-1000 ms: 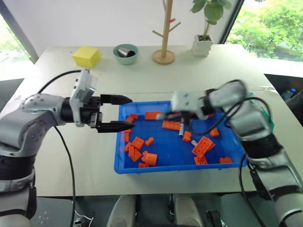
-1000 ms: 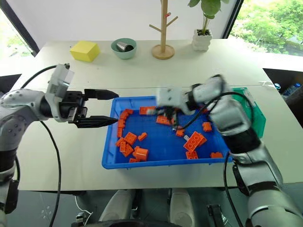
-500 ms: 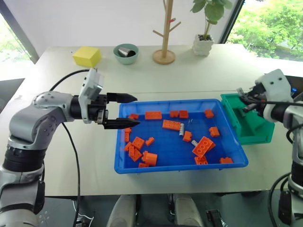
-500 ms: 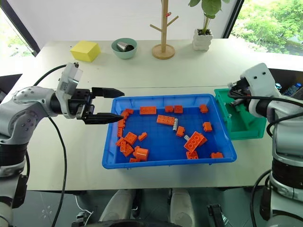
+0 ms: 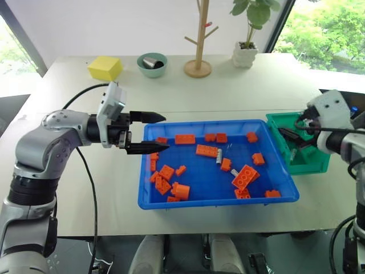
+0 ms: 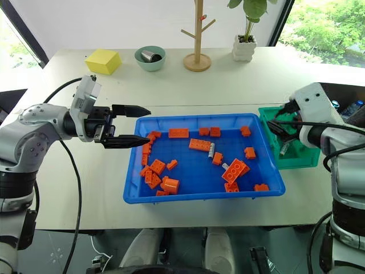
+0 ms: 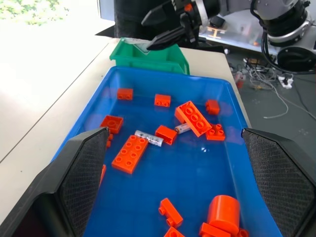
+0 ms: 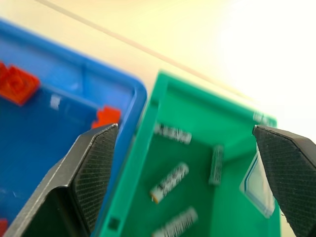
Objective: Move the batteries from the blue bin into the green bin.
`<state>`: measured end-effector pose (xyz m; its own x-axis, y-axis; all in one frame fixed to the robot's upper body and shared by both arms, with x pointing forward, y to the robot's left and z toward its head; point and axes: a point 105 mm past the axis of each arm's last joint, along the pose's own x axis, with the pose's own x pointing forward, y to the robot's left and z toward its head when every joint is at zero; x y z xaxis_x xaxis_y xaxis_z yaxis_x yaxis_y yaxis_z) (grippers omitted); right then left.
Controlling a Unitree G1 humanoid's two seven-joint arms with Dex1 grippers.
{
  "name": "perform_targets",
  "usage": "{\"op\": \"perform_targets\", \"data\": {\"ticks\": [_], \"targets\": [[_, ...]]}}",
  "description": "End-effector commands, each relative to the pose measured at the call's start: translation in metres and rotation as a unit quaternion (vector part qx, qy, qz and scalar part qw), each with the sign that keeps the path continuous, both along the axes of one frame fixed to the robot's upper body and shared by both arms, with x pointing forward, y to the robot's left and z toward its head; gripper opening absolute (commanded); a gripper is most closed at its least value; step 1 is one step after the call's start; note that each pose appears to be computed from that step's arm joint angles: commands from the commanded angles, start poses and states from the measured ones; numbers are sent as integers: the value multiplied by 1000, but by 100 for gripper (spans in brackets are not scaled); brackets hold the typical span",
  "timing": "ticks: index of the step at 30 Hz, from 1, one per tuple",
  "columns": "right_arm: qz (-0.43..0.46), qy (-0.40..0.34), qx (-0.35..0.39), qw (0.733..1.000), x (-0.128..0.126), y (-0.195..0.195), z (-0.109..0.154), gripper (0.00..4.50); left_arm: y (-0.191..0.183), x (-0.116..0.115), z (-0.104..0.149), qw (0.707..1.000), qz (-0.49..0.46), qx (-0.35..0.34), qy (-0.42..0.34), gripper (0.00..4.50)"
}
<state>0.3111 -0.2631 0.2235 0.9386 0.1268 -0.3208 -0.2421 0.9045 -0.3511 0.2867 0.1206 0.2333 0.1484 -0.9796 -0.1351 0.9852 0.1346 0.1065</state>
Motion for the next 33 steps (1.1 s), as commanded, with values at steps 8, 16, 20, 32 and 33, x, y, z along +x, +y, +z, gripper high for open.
{"op": "perform_targets", "data": {"ticks": [8,16,20,32,33], "targets": [[107,85,104,985,-10,92,-24,447,-1,-5,8,1000,-5,0,-24,450],[106,155,132,973,-5,112,-62,447,0,-6,9,1000,-2,0,-29,450],[110,184,130,968,-6,118,-76,447,2,-8,10,1000,1,-2,-31,450],[137,218,80,963,-4,130,-106,447,3,-8,11,999,9,-1,-36,450],[138,218,78,963,-2,131,-108,447,3,-7,12,999,10,-1,-36,450]]}}
